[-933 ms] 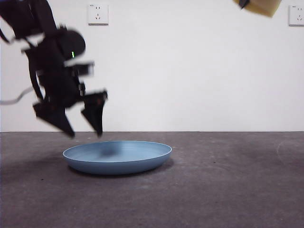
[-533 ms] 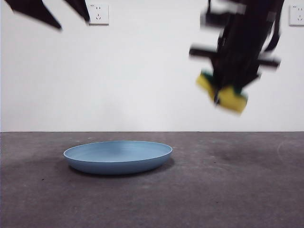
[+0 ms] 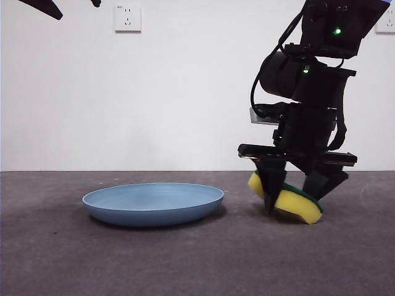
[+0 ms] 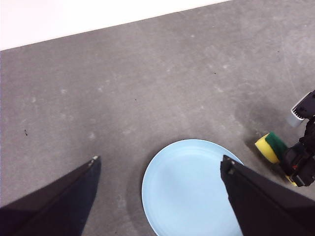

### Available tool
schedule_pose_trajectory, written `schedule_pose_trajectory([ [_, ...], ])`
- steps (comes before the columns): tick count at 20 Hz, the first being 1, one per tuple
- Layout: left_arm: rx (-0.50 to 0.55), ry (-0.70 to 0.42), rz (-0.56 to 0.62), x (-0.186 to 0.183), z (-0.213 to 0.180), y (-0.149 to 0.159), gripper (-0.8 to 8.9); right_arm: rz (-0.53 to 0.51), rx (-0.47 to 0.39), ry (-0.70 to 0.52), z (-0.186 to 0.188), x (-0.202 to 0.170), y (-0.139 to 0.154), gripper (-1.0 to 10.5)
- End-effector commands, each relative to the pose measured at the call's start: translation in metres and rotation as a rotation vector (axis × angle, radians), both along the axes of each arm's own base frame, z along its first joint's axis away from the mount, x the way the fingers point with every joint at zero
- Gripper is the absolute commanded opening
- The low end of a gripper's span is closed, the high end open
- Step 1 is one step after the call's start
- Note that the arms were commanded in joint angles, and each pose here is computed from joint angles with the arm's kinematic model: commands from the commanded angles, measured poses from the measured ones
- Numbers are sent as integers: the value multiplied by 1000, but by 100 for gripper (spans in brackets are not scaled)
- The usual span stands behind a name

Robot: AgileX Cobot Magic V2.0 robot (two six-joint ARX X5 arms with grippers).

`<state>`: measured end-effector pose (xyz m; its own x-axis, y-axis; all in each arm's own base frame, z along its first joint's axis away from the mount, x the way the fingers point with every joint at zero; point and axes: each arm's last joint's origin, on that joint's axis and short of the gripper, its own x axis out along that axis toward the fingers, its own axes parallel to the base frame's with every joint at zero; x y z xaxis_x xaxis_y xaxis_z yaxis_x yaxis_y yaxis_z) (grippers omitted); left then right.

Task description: Pick up the plate,pick up the cloth,clean the plate with the cloth

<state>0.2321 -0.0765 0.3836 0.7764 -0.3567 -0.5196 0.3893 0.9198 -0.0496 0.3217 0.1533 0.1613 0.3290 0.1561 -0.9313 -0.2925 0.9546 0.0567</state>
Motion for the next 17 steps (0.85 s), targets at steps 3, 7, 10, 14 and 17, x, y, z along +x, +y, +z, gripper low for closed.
schedule_pose_trajectory([
  [3, 1, 13, 2, 0, -2, 0, 405, -8, 2, -8, 3, -2, 0, 564],
  [7, 7, 34, 2, 0, -5, 0, 405, -9, 37, -80, 30, -7, -3, 564],
  [10, 12, 49, 2, -1, -6, 0, 405, -6, 70, -133, 50, -13, -6, 564],
  [14, 18, 70, 1, -2, -7, 0, 405, -5, 96, -178, 67, -19, -8, 564],
  [17, 19, 73, 1, -2, -8, 0, 405, 21, 167, -142, 72, -23, -8, 563],
])
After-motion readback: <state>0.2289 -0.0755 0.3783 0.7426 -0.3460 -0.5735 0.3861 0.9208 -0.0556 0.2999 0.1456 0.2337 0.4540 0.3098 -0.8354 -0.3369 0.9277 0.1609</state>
